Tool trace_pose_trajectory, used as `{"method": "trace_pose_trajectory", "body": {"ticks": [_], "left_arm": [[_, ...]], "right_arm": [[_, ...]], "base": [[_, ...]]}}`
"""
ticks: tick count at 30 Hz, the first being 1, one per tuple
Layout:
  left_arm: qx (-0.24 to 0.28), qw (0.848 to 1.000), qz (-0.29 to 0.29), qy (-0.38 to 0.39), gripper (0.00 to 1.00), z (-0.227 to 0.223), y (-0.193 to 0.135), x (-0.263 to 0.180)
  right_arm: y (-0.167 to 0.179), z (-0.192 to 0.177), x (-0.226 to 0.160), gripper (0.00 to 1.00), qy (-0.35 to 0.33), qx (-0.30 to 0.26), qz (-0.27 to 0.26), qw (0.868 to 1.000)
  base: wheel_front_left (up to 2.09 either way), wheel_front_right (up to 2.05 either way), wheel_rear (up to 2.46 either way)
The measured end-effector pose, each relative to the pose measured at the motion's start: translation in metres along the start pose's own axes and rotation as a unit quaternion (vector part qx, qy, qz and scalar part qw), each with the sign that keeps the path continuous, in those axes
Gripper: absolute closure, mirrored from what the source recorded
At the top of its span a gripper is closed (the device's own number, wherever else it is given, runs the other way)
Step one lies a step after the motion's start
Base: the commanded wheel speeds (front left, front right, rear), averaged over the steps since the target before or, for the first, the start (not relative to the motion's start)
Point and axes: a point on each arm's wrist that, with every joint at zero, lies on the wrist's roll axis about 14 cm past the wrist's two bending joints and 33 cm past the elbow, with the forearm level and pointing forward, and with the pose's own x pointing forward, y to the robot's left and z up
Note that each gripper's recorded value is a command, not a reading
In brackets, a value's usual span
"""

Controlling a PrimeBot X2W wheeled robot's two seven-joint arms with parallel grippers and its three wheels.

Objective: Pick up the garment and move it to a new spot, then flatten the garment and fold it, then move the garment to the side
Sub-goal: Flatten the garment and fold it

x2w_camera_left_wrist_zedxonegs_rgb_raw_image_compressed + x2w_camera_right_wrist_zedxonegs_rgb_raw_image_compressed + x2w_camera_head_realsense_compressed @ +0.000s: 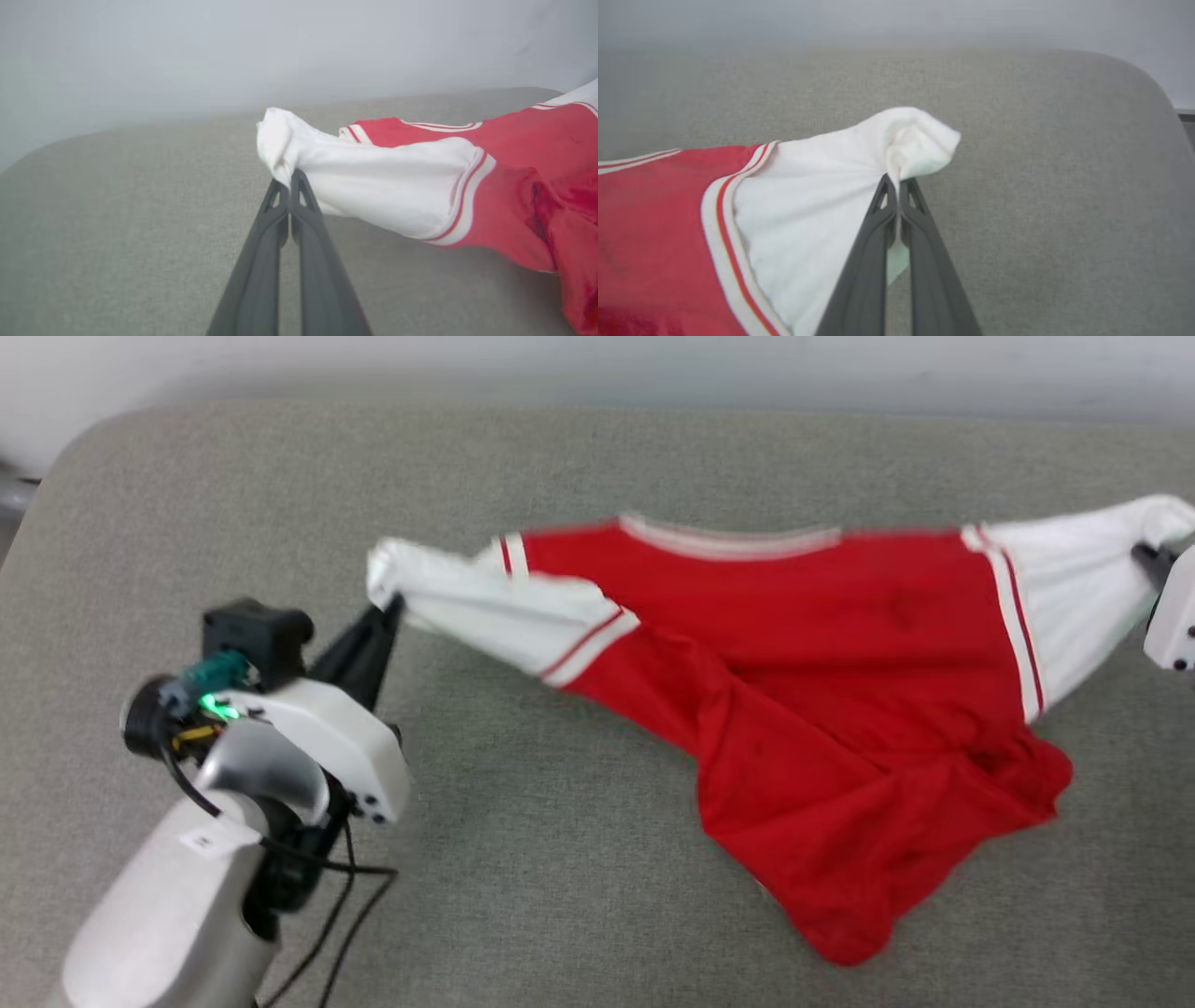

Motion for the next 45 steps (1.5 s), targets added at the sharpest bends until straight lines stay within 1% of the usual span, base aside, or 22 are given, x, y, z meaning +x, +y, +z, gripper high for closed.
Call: {"method": "trace_pose_trajectory", "body": {"ticks": [3, 5, 8, 12, 17, 18, 21, 22, 24, 27, 32, 34, 36, 38, 41, 45], "left_arm": [[0.024, 0.999, 0.0, -0.047, 1.0, 0.037, 0.003, 0.006], [0.033, 0.997, -0.002, -0.074, 1.0, 0.06, 0.003, 0.01], [0.036, 0.993, -0.005, -0.113, 1.0, 0.093, 0.002, 0.019], [0.031, 0.987, -0.008, -0.157, 1.0, 0.133, 0.002, 0.034], [0.038, 0.978, -0.007, -0.204, 1.0, 0.181, 0.005, 0.058], [0.046, 0.976, -0.004, -0.211, 1.0, 0.19, 0.008, 0.064], [0.05, 0.971, 0.008, -0.234, 1.0, 0.212, 0.018, 0.08], [0.049, 0.969, 0.009, -0.243, 1.0, 0.219, 0.019, 0.084], [0.051, 0.964, 0.016, -0.259, 1.0, 0.232, 0.023, 0.094], [0.051, 0.956, 0.028, -0.286, 1.0, 0.254, 0.032, 0.107], [0.043, 0.947, 0.043, -0.315, 1.0, 0.274, 0.044, 0.13], [0.041, 0.946, 0.045, -0.317, 1.0, 0.275, 0.046, 0.141], [0.039, 0.946, 0.046, -0.319, 1.0, 0.273, 0.048, 0.152], [0.032, 0.949, 0.045, -0.31, 1.0, 0.263, 0.05, 0.166], [0.02, 0.957, 0.045, -0.285, 1.0, 0.236, 0.053, 0.187], [0.008, 0.967, 0.047, -0.252, 1.0, 0.198, 0.059, 0.208]], "right_arm": [[-0.005, 0.037, -0.018, 1.0, -0.073, -0.012, -0.01, 0.997], [-0.007, 0.059, -0.032, 1.0, -0.115, -0.022, -0.018, 0.993], [-0.011, 0.084, -0.048, 1.0, -0.157, -0.039, -0.03, 0.986], [-0.008, 0.113, -0.063, 1.0, -0.196, -0.066, -0.038, 0.978], [-0.004, 0.163, -0.074, 1.0, -0.257, -0.098, -0.051, 0.96], [-0.003, 0.173, -0.075, 1.0, -0.268, -0.104, -0.053, 0.956], [0.0, 0.197, -0.074, 1.0, -0.29, -0.115, -0.057, 0.948], [0.001, 0.206, -0.074, 1.0, -0.299, -0.116, -0.059, 0.945], [0.002, 0.229, -0.079, 1.0, -0.329, -0.122, -0.064, 0.934], [0.004, 0.256, -0.081, 1.0, -0.362, -0.127, -0.068, 0.921], [0.008, 0.288, -0.075, 1.0, -0.401, -0.131, -0.07, 0.904], [0.011, 0.294, -0.068, 1.0, -0.407, -0.134, -0.068, 0.901], [0.013, 0.297, -0.058, 1.0, -0.407, -0.137, -0.066, 0.901], [0.015, 0.294, -0.044, 1.0, -0.402, -0.14, -0.063, 0.903], [0.019, 0.282, -0.018, 1.0, -0.386, -0.146, -0.055, 0.909], [0.023, 0.257, 0.02, 1.0, -0.355, -0.141, -0.04, 0.923]], "base": [[0.0, 0.0, 0.0], [0.0, 0.0, 0.0], [0.0, 0.0, 0.0], [0.0, 0.0, 0.0], [0.0, 0.0, 0.0], [0.0, 0.0, 0.0], [0.0, 0.0, 0.0], [0.0, 0.0, 0.0], [0.0, 0.0, 0.0], [0.0, 0.0, 0.0], [0.0, 0.0, 0.0], [0.0, 0.0, 0.0], [0.0, 0.0, 0.0], [0.0, 0.0, 0.0], [0.0, 0.0, 0.0], [0.0, 0.0, 0.0]]}}
